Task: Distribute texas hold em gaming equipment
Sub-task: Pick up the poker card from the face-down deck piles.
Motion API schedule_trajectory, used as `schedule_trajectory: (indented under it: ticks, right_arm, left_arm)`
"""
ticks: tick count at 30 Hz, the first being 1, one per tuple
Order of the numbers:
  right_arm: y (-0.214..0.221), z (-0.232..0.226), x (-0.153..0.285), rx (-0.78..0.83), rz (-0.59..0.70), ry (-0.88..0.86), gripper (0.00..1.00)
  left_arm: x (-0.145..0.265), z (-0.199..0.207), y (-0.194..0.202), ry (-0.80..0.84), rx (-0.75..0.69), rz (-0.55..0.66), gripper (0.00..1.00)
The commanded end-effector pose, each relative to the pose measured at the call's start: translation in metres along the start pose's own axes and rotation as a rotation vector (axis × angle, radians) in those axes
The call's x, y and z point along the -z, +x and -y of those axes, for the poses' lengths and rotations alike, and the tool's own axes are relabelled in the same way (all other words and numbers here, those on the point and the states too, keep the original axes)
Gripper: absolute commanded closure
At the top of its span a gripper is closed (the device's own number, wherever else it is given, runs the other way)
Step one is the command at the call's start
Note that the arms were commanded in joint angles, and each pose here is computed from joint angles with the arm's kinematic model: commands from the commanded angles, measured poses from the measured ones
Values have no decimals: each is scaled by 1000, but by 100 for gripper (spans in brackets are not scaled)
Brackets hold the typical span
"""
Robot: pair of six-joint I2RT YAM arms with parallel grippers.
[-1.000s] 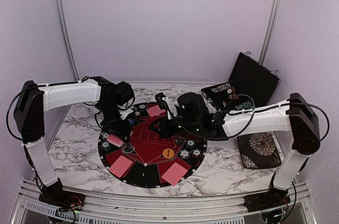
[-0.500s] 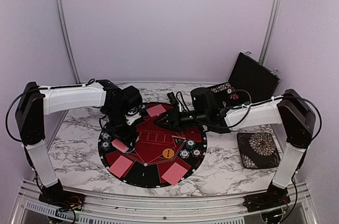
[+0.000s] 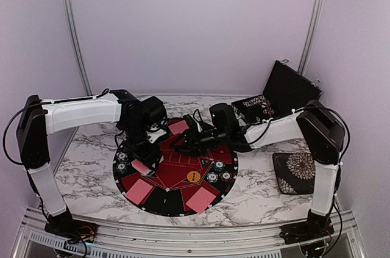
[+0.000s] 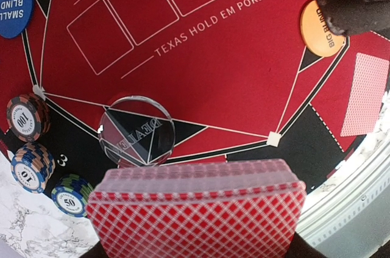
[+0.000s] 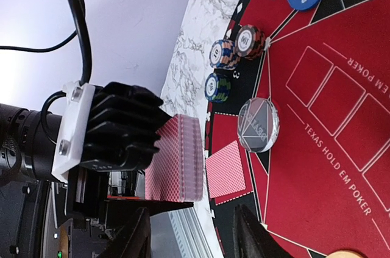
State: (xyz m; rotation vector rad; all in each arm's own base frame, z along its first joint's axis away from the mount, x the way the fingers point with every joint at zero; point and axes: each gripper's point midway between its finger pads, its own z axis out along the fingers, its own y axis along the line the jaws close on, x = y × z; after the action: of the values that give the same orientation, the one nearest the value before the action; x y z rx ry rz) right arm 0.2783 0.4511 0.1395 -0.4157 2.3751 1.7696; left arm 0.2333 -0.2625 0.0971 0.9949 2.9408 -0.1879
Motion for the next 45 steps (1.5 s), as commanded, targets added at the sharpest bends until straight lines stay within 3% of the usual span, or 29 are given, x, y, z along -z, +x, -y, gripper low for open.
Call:
schedule_trajectory:
  ticks: [1,17,34,45]
  right_arm:
    - [-8,-12,-7,-9,-24,-59,55]
    - [2,-20,-28,-53,-76,-142,44]
    - [18,-24,-56,-62,-134,-176,43]
    - [18,-2,-56,-89,-107,-120,46]
  left_arm:
    - [25,9,-2,27,-28,41,54]
    - [28,15,-7,35,-53,56,54]
    - [31,20,-11,42,-66,67,54]
    - [35,20,-11,40,-70,77,54]
